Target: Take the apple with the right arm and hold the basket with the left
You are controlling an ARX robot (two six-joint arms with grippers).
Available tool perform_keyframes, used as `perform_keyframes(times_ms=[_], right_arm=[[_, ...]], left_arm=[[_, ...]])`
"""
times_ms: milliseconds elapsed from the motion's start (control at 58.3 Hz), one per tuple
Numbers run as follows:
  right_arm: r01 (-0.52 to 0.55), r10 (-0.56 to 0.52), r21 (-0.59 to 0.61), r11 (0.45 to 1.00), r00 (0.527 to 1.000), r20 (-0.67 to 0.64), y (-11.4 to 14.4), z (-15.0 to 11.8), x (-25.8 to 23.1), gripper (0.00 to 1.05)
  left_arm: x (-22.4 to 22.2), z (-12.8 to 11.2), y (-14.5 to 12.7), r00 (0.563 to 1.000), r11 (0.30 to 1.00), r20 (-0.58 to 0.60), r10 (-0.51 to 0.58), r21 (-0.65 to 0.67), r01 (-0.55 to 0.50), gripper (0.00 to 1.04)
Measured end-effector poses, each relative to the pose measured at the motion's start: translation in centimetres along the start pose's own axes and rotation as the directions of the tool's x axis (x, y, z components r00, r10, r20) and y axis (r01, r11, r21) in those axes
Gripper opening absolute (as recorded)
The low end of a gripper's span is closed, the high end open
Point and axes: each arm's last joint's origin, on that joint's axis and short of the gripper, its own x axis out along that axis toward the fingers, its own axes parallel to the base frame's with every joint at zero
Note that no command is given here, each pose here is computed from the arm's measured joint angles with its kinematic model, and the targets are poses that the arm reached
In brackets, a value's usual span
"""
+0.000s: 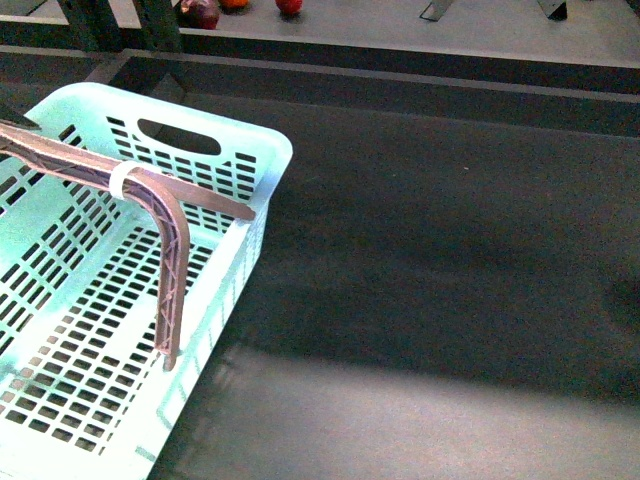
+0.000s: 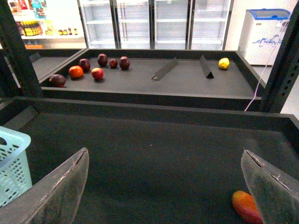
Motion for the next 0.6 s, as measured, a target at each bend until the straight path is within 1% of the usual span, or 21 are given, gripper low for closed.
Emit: perform_keyframes(times_ms=[137,326,377,394,463,532,600], right_arm=[[0.000,0.000,0.000,1.000,1.000,0.000,0.0,0.0,0.0,0.96],[0.000,0.000,0.000,1.000,1.000,0.000,0.0,0.0,0.0,0.96],[0.000,0.000,0.000,1.000,1.000,0.000,0.0,0.0,0.0,0.96],[0.000,0.000,0.000,1.000,1.000,0.000,0.0,0.0,0.0,0.96],[0.000,0.000,0.000,1.000,1.000,0.000,0.0,0.0,0.0,0.96],[0.000,0.000,0.000,1.000,1.000,0.000,0.0,0.0,0.0,0.96],[0.000,0.000,0.000,1.000,1.000,0.000,0.0,0.0,0.0,0.96]], left_arm=[[-0.3,-1.5,-2.3,0.999,0.998,-0.036,-0.034,0.054,0.036,0.07],[-0.3,-4.5,-7.1,0.985,0.980,-0.122,-0.124,0.142,0.141,0.07],[-0.5,-5.7,-8.6,0.976,0.970,-0.154,-0.153,0.167,0.178,0.07],[-0.6,-6.4,-9.5,0.970,0.963,-0.175,-0.170,0.181,0.202,0.07],[-0.9,-8.8,-11.8,0.950,0.943,-0.246,-0.194,0.222,0.250,0.07],[-0.9,-10.7,-12.8,0.934,0.929,-0.297,-0.198,0.246,0.276,0.07],[-0.7,-12.5,-13.2,0.921,0.919,-0.342,-0.189,0.270,0.288,0.07]])
